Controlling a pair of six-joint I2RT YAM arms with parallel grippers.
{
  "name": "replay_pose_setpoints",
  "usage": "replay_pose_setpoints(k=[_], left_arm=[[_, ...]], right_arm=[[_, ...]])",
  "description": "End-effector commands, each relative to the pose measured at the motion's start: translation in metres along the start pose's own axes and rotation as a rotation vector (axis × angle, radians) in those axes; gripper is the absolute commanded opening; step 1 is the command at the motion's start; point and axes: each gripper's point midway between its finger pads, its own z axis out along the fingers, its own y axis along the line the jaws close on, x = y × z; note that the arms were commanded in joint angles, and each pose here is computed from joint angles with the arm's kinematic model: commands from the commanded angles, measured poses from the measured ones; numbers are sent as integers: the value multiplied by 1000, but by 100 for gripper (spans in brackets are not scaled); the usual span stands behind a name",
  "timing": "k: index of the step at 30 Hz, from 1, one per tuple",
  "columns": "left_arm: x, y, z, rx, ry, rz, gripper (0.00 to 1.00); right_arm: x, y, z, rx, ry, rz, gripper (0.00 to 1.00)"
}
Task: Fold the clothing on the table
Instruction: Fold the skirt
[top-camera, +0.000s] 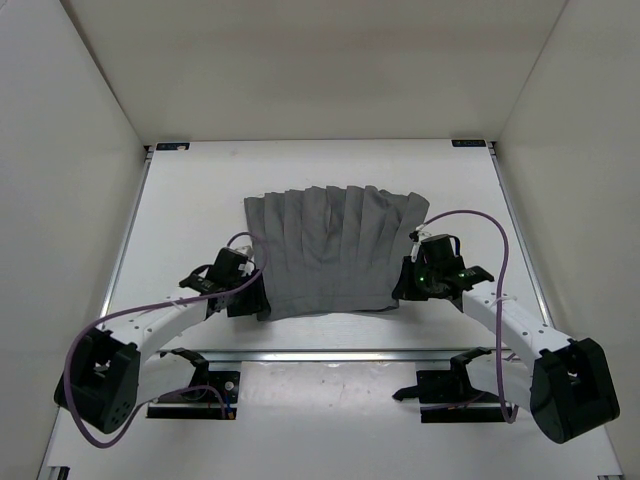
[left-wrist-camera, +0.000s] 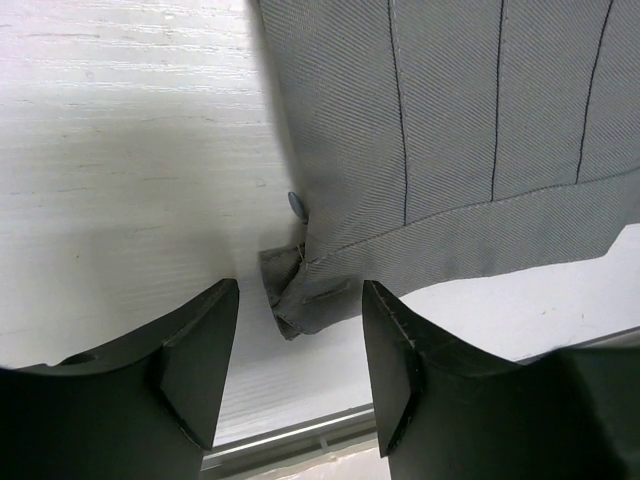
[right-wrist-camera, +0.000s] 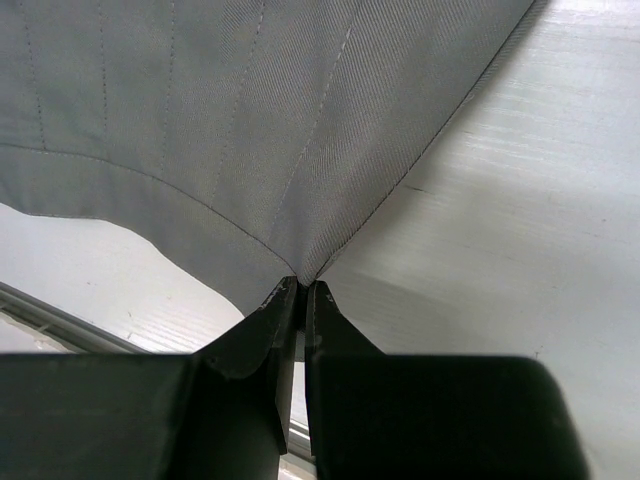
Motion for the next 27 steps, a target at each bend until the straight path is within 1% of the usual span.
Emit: replay_pose_setpoints(k=[1,3,5,9,10,11,12,13,14,15,16,18,19,20,21,22,24,25,27], left_arm=[[1,-2,3,-10,-9,-6,63],[4,-5,5,-13,4,8,62],[7,-6,8,-20,12,11,59],[12,-4,16,-40,26,25,46],[13,-2,18,-49,30,27,33],[14,-1,19,-53,31,25,11],[12,-1,18,-49,24,23,2],[12,1,17,-54,20,30,0],[8,2,14,-60,12,24,0],[-4,-2,9,-51,-22,26,0],[-5,1,4,-62,-21,28,0],[-29,-7,-12,-49,-75,44,0],[-30,-5,-16,-58,-70,56,0],[-41,-9,-27,-51,-92,68,0],[-53,-19,-38,-23,-131,65,0],[-55,-18,-43,-28,-129,65,0],[-66,-26,-62,-3,-165,76,0],[-67,-27,-66,-2,-167,78,0],[-64,-28,-78,9,-167,88,0]], right_arm=[[-3,7,2,-33,-20,-14,0],[-4,5,2,-30,-22,-16,0],[-5,4,1,-24,-26,-12,0],[-7,6,1,-37,-36,-17,0],[-6,6,1,-36,-31,-20,0],[-7,7,0,-38,-35,-17,0],[-6,6,0,-37,-31,-18,0],[-8,6,-2,-37,-35,-12,0],[-8,7,-4,-38,-32,-16,0],[-7,6,-6,-40,-28,-22,0],[-12,9,-9,-44,-39,-30,0],[-16,9,-16,-44,-30,-49,0],[-25,11,-22,-43,-56,-65,0],[-36,15,-30,-44,-79,-83,0],[-38,16,-35,-46,-82,-99,0],[-48,22,-43,-57,-113,-106,0],[-56,29,-55,-71,-134,-130,0],[-60,31,-62,-73,-158,-136,0],[-61,36,-72,-85,-167,-140,0]])
